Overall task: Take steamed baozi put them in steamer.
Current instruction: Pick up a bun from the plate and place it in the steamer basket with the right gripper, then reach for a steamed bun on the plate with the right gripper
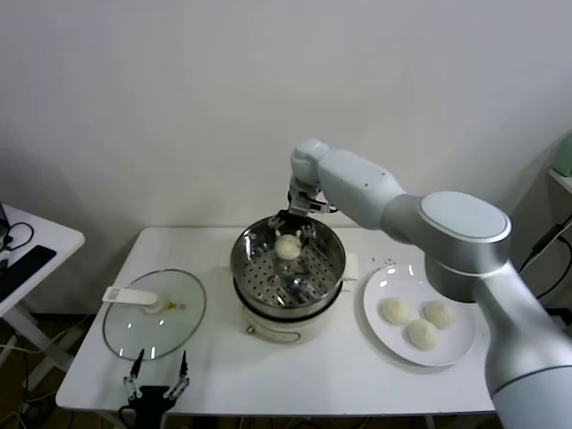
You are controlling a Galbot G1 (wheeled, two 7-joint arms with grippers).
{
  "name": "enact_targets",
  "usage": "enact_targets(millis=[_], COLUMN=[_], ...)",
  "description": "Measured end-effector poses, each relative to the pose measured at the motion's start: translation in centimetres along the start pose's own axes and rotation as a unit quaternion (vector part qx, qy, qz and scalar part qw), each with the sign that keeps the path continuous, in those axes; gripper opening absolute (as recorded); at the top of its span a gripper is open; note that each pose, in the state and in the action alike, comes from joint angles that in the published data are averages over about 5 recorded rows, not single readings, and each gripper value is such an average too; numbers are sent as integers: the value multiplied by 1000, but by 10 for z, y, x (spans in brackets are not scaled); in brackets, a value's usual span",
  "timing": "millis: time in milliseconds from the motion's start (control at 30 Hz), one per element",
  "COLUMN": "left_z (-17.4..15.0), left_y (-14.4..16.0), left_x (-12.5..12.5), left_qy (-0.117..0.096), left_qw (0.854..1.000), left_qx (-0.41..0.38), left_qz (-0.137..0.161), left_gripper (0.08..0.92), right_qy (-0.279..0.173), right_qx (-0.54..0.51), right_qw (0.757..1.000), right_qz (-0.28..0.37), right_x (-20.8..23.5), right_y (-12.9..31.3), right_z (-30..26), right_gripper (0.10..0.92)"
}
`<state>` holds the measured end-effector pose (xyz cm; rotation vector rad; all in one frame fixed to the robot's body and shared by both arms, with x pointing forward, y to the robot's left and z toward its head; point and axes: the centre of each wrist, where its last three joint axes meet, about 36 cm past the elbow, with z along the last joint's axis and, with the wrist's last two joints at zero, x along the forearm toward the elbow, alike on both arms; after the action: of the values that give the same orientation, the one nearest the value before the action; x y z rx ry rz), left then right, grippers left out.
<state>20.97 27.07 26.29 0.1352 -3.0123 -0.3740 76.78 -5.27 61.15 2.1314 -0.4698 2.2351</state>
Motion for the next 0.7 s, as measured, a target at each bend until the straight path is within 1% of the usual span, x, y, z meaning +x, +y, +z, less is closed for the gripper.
enact_targets(millis=[133, 300, 500, 700], left_z=[0, 0, -1, 0], left_y=[0, 1, 2, 4], left_x=[1, 2, 4, 5], left_qy=[1, 1, 1, 1], left_qw=[1000, 1000, 1000, 1000], left_qx=[-1, -4, -8, -11], left_qz=[0, 0, 1, 0], left_gripper=[823, 823, 823, 823], right_qy=[-1, 0, 14, 35], right_qx=[-7, -35, -120, -220], right_qw=[1000, 999, 992, 975], right_qz=[0, 7, 23, 24], right_x=[13, 40, 81, 114], right_y=[7, 21, 48, 93], right_z=[5, 13, 22, 27], right_gripper=[823, 823, 823, 823])
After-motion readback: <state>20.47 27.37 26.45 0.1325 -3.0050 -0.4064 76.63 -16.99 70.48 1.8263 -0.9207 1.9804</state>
